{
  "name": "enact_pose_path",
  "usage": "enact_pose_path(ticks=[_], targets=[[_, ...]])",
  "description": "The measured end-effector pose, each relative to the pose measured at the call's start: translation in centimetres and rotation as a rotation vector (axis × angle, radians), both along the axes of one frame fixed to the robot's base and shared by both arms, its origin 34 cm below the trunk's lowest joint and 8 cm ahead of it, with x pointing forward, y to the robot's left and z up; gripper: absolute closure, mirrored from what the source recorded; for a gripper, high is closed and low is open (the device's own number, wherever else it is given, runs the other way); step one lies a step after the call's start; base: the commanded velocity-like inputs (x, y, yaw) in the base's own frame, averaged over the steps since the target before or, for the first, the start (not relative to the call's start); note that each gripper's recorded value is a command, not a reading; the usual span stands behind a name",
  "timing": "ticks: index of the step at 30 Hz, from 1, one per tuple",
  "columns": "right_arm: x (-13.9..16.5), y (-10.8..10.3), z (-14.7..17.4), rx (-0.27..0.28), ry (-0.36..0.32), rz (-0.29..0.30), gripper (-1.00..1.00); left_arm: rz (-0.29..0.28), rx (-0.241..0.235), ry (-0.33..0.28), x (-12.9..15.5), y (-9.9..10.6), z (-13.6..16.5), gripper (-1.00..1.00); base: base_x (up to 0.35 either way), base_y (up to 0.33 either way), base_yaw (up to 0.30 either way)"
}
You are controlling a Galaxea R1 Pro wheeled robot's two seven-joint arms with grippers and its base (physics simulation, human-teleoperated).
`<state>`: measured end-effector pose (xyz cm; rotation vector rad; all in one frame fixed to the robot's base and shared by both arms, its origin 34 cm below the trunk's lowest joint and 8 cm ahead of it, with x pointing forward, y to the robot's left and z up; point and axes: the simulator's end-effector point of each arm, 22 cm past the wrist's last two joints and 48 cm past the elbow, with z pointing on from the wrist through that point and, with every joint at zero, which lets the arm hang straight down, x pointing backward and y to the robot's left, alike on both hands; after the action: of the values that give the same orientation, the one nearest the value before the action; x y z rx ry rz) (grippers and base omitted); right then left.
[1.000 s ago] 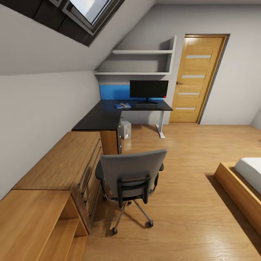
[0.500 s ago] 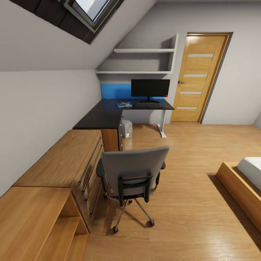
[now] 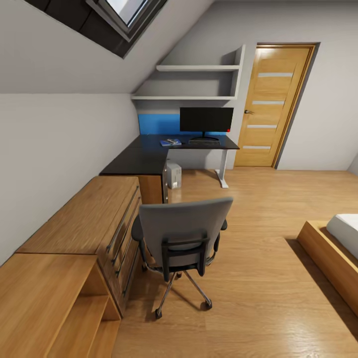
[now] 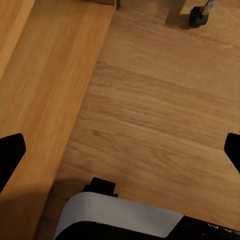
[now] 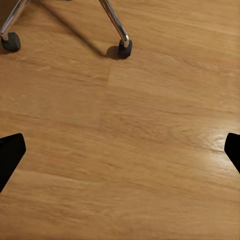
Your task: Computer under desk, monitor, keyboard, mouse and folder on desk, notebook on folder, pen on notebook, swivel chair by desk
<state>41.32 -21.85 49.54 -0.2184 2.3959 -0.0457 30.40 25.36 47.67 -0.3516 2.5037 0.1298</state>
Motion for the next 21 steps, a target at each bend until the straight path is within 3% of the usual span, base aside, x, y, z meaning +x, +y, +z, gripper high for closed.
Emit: enact_pose_path(ticks=[3,6,8,9,11,18,21], targets=[[0.0,0.0,-0.5,-0.001,0.0,-0.001,-1.0,0.002,-0.001,0.009,-0.2,0.0,-0.6,-1.0,0.0,0.0,0.0],[0.0,0.0,-1.0,-0.001,-0.001,-0.003,-1.0,-0.004,-0.016,0.078,-1.5,-0.2,-2.0,-1.0,0.0,0.0,0.0],[0.0,-0.1,-1.3,-0.001,-0.002,-0.003,-1.0,-0.012,-0.04,0.173,-3.3,-0.7,-3.4,-1.0,0.0,0.0,0.0],[0.0,-0.8,-1.5,-0.009,-0.003,-0.017,-1.0,-0.034,-0.119,0.264,-1.8,-1.7,-4.3,-1.0,0.0,0.0,0.0],[0.0,-0.9,-1.9,-0.01,-0.003,-0.018,-1.0,-0.042,-0.129,0.226,2.0,-1.9,-4.2,-1.0,0.0,0.0,0.0],[0.2,-1.3,-3.0,-0.024,-0.012,-0.033,-1.0,-0.048,-0.138,0.175,7.8,-2.2,-4.4,-1.0,0.0,0.0,0.0],[1.0,-1.9,-3.2,-0.043,-0.03,-0.055,-1.0,-0.048,-0.155,0.175,11.7,-2.4,-4.2,-1.0,0.0,0.0,0.0]])
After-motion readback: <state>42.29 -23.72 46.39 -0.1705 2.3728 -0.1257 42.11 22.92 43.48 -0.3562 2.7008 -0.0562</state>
